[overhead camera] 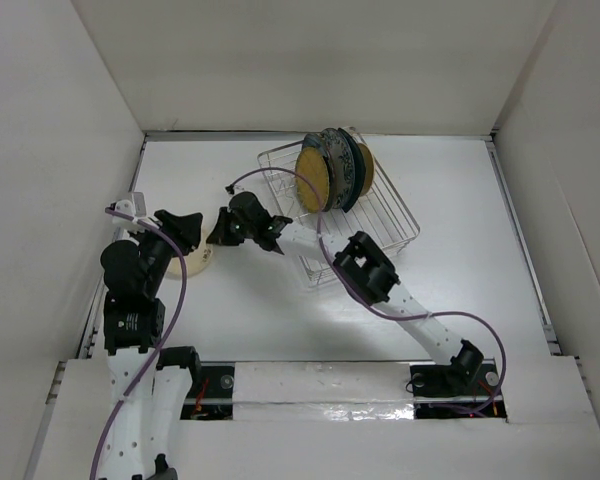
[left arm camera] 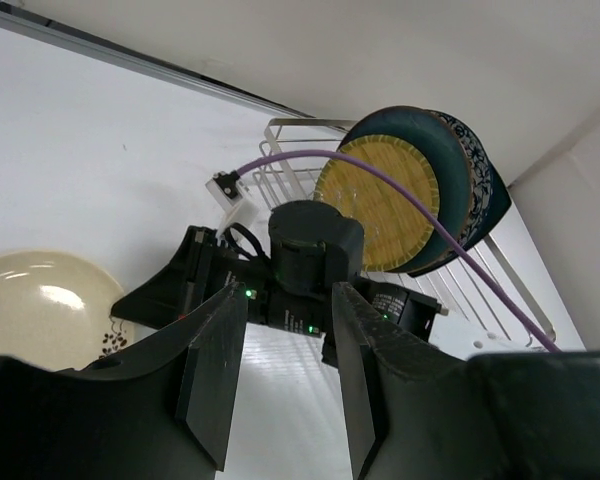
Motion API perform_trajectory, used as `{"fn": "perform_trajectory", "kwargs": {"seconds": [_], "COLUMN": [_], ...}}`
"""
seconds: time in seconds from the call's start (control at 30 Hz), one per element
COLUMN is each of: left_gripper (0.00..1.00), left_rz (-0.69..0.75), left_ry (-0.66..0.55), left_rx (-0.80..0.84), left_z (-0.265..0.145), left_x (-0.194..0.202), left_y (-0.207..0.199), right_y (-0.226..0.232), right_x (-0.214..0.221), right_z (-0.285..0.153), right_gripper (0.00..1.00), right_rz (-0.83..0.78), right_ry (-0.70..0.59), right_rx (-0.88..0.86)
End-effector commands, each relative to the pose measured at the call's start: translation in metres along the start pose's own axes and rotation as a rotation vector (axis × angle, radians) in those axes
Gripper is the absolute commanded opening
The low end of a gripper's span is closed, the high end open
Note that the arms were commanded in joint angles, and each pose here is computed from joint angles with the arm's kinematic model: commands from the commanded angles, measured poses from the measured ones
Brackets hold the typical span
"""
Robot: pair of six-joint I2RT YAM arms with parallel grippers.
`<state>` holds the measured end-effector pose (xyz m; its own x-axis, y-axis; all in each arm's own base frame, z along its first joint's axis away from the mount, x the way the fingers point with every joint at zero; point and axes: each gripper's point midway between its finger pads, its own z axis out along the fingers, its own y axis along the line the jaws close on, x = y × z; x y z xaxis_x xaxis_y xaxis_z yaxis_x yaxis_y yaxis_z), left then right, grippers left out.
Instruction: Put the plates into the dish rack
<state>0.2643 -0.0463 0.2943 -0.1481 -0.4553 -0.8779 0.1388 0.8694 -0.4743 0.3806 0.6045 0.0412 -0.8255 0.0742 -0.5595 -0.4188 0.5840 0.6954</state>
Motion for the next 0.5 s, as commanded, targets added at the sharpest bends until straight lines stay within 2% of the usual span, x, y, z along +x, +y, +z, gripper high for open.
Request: {"fn": "perform_trajectory", "kwargs": {"seconds": [0.0, 0.07, 0.1, 0.17, 0.2, 0.27, 0.3, 0.33, 0.4, 0.47], "left_gripper": [0.37, 0.37, 0.38, 0.38, 0.40, 0.43, 0.47, 0.49, 0.58, 0.64], "left_rz": [0.029, 0.035, 0.039, 0.047, 0.052, 0.059, 0.063, 0.068, 0.079, 0.085], "left_ry": [-0.042, -0.056, -0.068, -0.096, -0.111, -0.128, -0.130, -0.129, -0.124, -0.120], "left_rx": [-0.006, -0.008, -0.019, -0.025, -0.025, -0.012, 0.011, 0.025, 0.074, 0.095], "left_z": [-0.001, -0.002, -0.002, -0.005, -0.006, -0.008, -0.010, -0.010, -0.013, -0.014], "left_x": [-0.010, -0.015, -0.019, -0.028, -0.032, -0.039, -0.041, -0.042, -0.043, -0.042], "left_y": [-0.001, -0.002, -0.001, -0.003, -0.004, -0.009, -0.014, -0.017, -0.027, -0.031], "right_y": [0.035, 0.040, 0.066, 0.075, 0.099, 0.109, 0.097, 0.110, 0.082, 0.055], "right_x": [-0.011, -0.017, -0.040, -0.052, -0.075, -0.099, -0.105, -0.125, -0.143, -0.184], "right_z": [-0.015, -0.027, -0.047, -0.064, -0.088, -0.112, -0.121, -0.147, -0.167, -0.208], "right_gripper": [0.00, 0.00, 0.00, 0.00, 0.00, 0.00, 0.00, 0.00, 0.00, 0.00], "right_rz": [-0.020, -0.026, -0.046, -0.062, -0.100, -0.140, -0.186, -0.208, -0.232, -0.230], "right_ry": [-0.054, -0.103, -0.156, -0.208, -0.268, -0.357, -0.379, -0.428, -0.475, -0.567], "right_rx": [-0.094, -0.123, -0.162, -0.167, -0.192, -0.164, -0.118, -0.119, -0.016, 0.085]}}
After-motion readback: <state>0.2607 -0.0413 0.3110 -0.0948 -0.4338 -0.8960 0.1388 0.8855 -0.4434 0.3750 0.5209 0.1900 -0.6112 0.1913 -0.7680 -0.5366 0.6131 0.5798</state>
